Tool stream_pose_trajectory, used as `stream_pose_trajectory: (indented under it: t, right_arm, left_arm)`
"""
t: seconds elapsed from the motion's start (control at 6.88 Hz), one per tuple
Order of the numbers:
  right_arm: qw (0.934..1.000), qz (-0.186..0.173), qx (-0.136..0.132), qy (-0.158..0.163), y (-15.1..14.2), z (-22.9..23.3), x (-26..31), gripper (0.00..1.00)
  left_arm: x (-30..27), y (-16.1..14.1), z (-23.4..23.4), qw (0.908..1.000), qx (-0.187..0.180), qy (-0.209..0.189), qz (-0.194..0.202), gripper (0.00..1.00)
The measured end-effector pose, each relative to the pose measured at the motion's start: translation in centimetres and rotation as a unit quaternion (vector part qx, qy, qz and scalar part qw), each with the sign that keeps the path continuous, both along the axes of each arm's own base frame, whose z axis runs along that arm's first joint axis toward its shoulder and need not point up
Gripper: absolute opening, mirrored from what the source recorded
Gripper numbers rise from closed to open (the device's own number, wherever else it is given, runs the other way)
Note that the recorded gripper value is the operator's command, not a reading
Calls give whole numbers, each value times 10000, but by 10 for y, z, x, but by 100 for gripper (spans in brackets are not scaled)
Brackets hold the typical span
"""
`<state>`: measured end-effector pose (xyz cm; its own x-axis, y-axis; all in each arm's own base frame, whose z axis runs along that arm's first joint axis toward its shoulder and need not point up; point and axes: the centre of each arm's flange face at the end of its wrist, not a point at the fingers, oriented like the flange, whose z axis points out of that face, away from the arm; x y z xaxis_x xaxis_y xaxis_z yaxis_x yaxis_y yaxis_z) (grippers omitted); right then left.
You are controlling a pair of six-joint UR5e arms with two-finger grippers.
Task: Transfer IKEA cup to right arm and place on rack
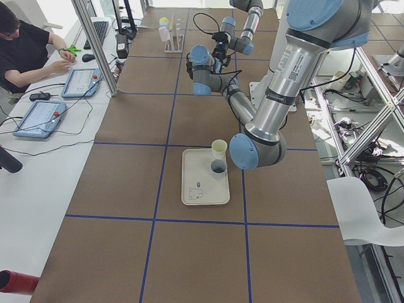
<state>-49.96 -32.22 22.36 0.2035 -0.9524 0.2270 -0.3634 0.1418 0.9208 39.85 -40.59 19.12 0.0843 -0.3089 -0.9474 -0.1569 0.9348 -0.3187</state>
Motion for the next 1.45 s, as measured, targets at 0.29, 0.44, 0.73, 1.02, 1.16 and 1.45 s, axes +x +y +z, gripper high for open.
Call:
stream_pose_trajectory:
  t: [0.29,0.44,0.73,1.02,1.16,1.45]
  right_arm:
    - [10000,29,13,27,-2,2,2,52]
    - [9999,78,10,85,-7,6,5,47]
    - [9982,379,-56,464,-35,31,27,42]
    - [9884,798,23,1293,-71,45,53,36]
    - [9771,1018,137,1865,-86,48,74,33]
    - [9387,1295,549,3149,-105,46,121,24]
  left_arm:
    - [-7,-4,-1,10000,10,7,-55,100]
    - [-18,-13,0,9999,-4,-10,-154,100]
    - [-37,-29,7,9992,93,-77,-372,100]
    - [-53,-50,15,9959,507,-450,-599,100]
    - [-61,-60,17,9904,820,-799,-770,100]
    - [-90,-67,23,9674,1647,-1657,-977,100]
